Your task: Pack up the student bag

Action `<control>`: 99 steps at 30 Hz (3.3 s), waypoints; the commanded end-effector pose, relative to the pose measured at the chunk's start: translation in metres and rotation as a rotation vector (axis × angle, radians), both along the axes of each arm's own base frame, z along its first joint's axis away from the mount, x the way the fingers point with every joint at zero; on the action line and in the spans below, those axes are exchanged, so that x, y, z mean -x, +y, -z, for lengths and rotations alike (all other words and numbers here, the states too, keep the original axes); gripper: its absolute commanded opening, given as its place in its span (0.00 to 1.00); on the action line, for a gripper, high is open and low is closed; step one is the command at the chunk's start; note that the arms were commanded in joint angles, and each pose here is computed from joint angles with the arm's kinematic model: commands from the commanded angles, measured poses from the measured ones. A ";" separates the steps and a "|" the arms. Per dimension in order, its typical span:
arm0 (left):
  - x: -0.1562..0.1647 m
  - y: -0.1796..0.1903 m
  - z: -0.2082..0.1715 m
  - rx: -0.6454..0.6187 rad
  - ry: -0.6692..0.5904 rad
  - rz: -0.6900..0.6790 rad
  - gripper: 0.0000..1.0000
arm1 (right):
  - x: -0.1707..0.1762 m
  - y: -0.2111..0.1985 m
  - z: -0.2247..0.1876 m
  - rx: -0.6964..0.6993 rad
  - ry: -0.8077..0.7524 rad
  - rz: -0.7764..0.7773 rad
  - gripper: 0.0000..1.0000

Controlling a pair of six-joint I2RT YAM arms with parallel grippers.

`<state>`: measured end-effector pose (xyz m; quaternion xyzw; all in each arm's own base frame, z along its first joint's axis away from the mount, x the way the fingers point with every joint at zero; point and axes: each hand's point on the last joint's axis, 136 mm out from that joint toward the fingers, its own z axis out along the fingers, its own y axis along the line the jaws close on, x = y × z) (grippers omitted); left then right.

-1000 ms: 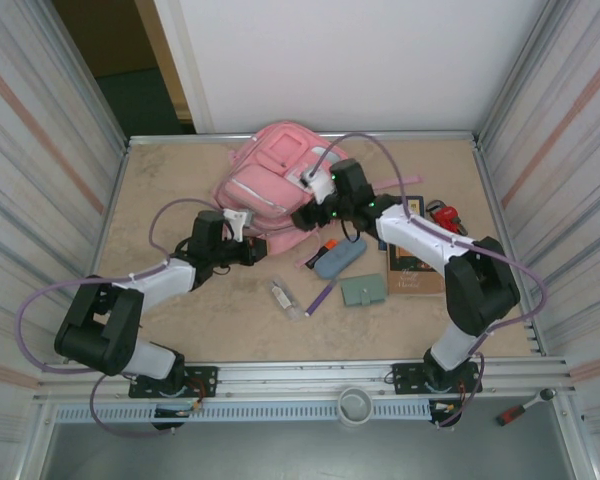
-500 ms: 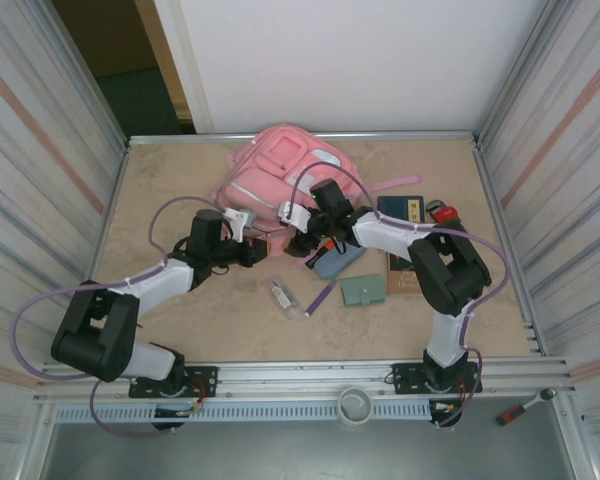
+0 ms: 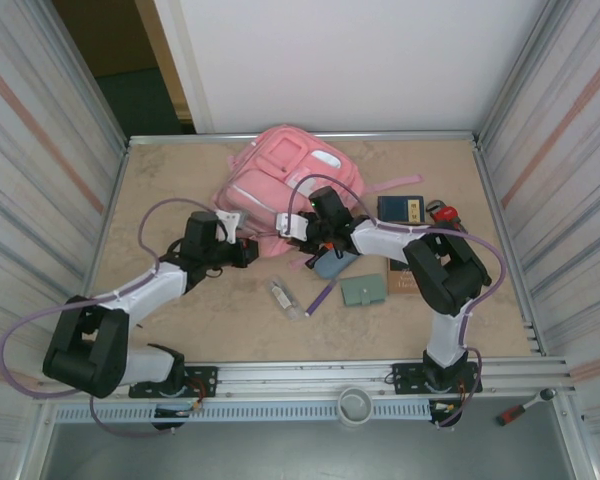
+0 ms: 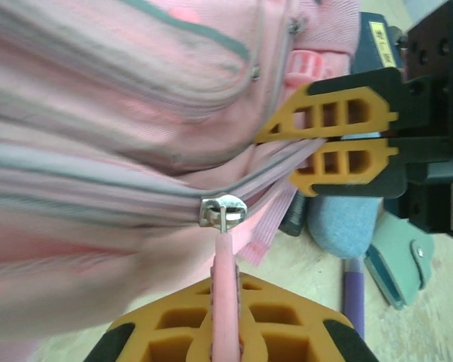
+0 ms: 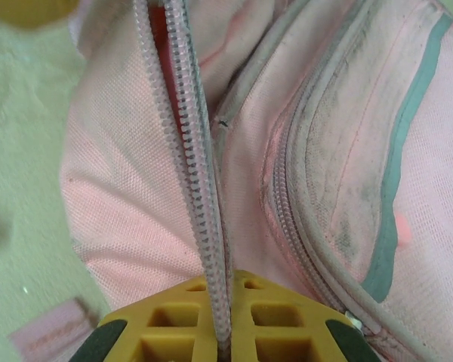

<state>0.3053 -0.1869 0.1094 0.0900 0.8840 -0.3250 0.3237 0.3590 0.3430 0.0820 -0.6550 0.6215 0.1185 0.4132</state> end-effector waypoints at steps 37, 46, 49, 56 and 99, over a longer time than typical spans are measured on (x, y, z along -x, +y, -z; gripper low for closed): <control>0.011 -0.052 -0.067 0.162 -0.155 0.158 0.00 | 0.051 0.030 -0.064 -0.109 0.154 -0.037 0.56; 0.014 -0.022 -0.059 0.095 -0.138 0.047 0.00 | 0.021 -0.009 -0.048 -0.033 0.083 0.091 0.07; 0.011 0.002 -0.044 0.081 -0.085 -0.046 0.00 | 0.011 -0.042 -0.048 -0.005 0.027 0.133 0.04; 0.012 0.034 -0.023 0.047 -0.049 -0.170 0.00 | -0.016 -0.070 -0.053 0.020 -0.051 0.187 0.05; 0.009 0.061 -0.039 0.093 -0.125 -0.279 0.00 | 0.011 -0.049 -0.089 -0.121 0.060 0.135 0.10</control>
